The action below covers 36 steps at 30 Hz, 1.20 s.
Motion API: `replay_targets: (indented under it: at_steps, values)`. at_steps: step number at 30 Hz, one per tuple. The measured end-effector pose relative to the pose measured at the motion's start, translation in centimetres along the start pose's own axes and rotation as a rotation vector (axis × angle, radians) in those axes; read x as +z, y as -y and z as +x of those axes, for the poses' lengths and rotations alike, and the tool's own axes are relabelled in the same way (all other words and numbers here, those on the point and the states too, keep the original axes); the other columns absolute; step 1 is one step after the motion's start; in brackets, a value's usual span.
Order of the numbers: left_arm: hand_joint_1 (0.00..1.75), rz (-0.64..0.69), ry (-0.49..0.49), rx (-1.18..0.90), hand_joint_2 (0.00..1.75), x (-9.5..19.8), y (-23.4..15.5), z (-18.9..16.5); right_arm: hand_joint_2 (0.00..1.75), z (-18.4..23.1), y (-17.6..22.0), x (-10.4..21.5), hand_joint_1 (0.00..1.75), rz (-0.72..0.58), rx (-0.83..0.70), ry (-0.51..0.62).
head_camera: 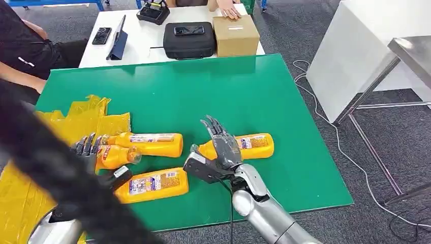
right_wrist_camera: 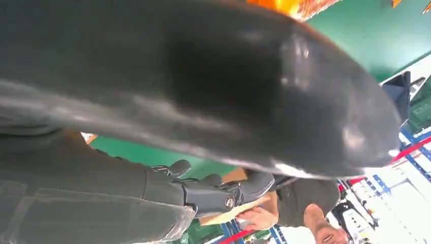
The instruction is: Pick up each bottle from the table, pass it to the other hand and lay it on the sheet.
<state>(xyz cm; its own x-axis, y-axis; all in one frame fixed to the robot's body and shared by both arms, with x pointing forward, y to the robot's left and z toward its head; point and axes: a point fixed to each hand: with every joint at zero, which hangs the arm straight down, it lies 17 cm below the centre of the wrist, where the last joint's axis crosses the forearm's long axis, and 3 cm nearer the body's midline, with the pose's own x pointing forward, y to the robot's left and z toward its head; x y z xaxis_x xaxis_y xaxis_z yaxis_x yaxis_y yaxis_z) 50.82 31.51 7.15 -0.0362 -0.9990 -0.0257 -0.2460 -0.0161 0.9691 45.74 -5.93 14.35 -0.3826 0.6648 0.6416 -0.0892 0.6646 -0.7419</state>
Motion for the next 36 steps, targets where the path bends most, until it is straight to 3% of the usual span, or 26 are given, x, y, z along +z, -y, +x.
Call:
replay_targets:
  at_steps: [9, 10, 15, 20, 24, 26, 32, 36]
  values:
    - [0.00, 0.042, -0.014, 0.176, 0.00, 0.9, -0.5, -1.3, 0.00, -0.5, -0.3, -0.3, 0.00, 0.013, 0.008, -0.007]
    - [0.00, 0.064, -0.018, 0.226, 0.00, 0.9, -0.8, -1.4, 1.75, -0.6, -0.3, -0.4, 0.00, 0.014, 0.021, -0.006]
    - [0.00, 0.215, -0.098, 0.499, 0.00, 0.7, -2.9, -2.2, 1.75, -1.6, -0.3, -0.5, 0.00, 0.013, 0.125, -0.021]
    - [0.00, 0.254, -0.166, 0.637, 0.00, 0.4, -3.1, -2.3, 1.75, -2.4, -0.7, -0.5, 0.00, 0.025, 0.153, -0.036]
    - [0.00, 0.410, -0.422, 1.054, 0.00, 1.0, -3.4, -5.5, 1.75, -3.2, -1.2, -0.5, 0.00, 0.055, 0.185, -0.050]
    - [0.00, 0.483, -0.493, 1.212, 0.00, 1.1, -4.2, -6.1, 1.75, -3.8, -1.6, -0.5, 0.00, 0.075, 0.201, -0.063]
    - [0.00, 0.589, -0.479, 1.404, 0.00, 1.3, -7.4, -5.4, 1.75, -4.9, -2.2, -0.4, 0.00, 0.108, 0.238, -0.094]
    - [0.00, 0.672, -0.532, 1.543, 0.00, 3.8, -8.6, -6.0, 1.75, -6.0, -3.1, 0.4, 0.00, 0.141, 0.249, -0.127]
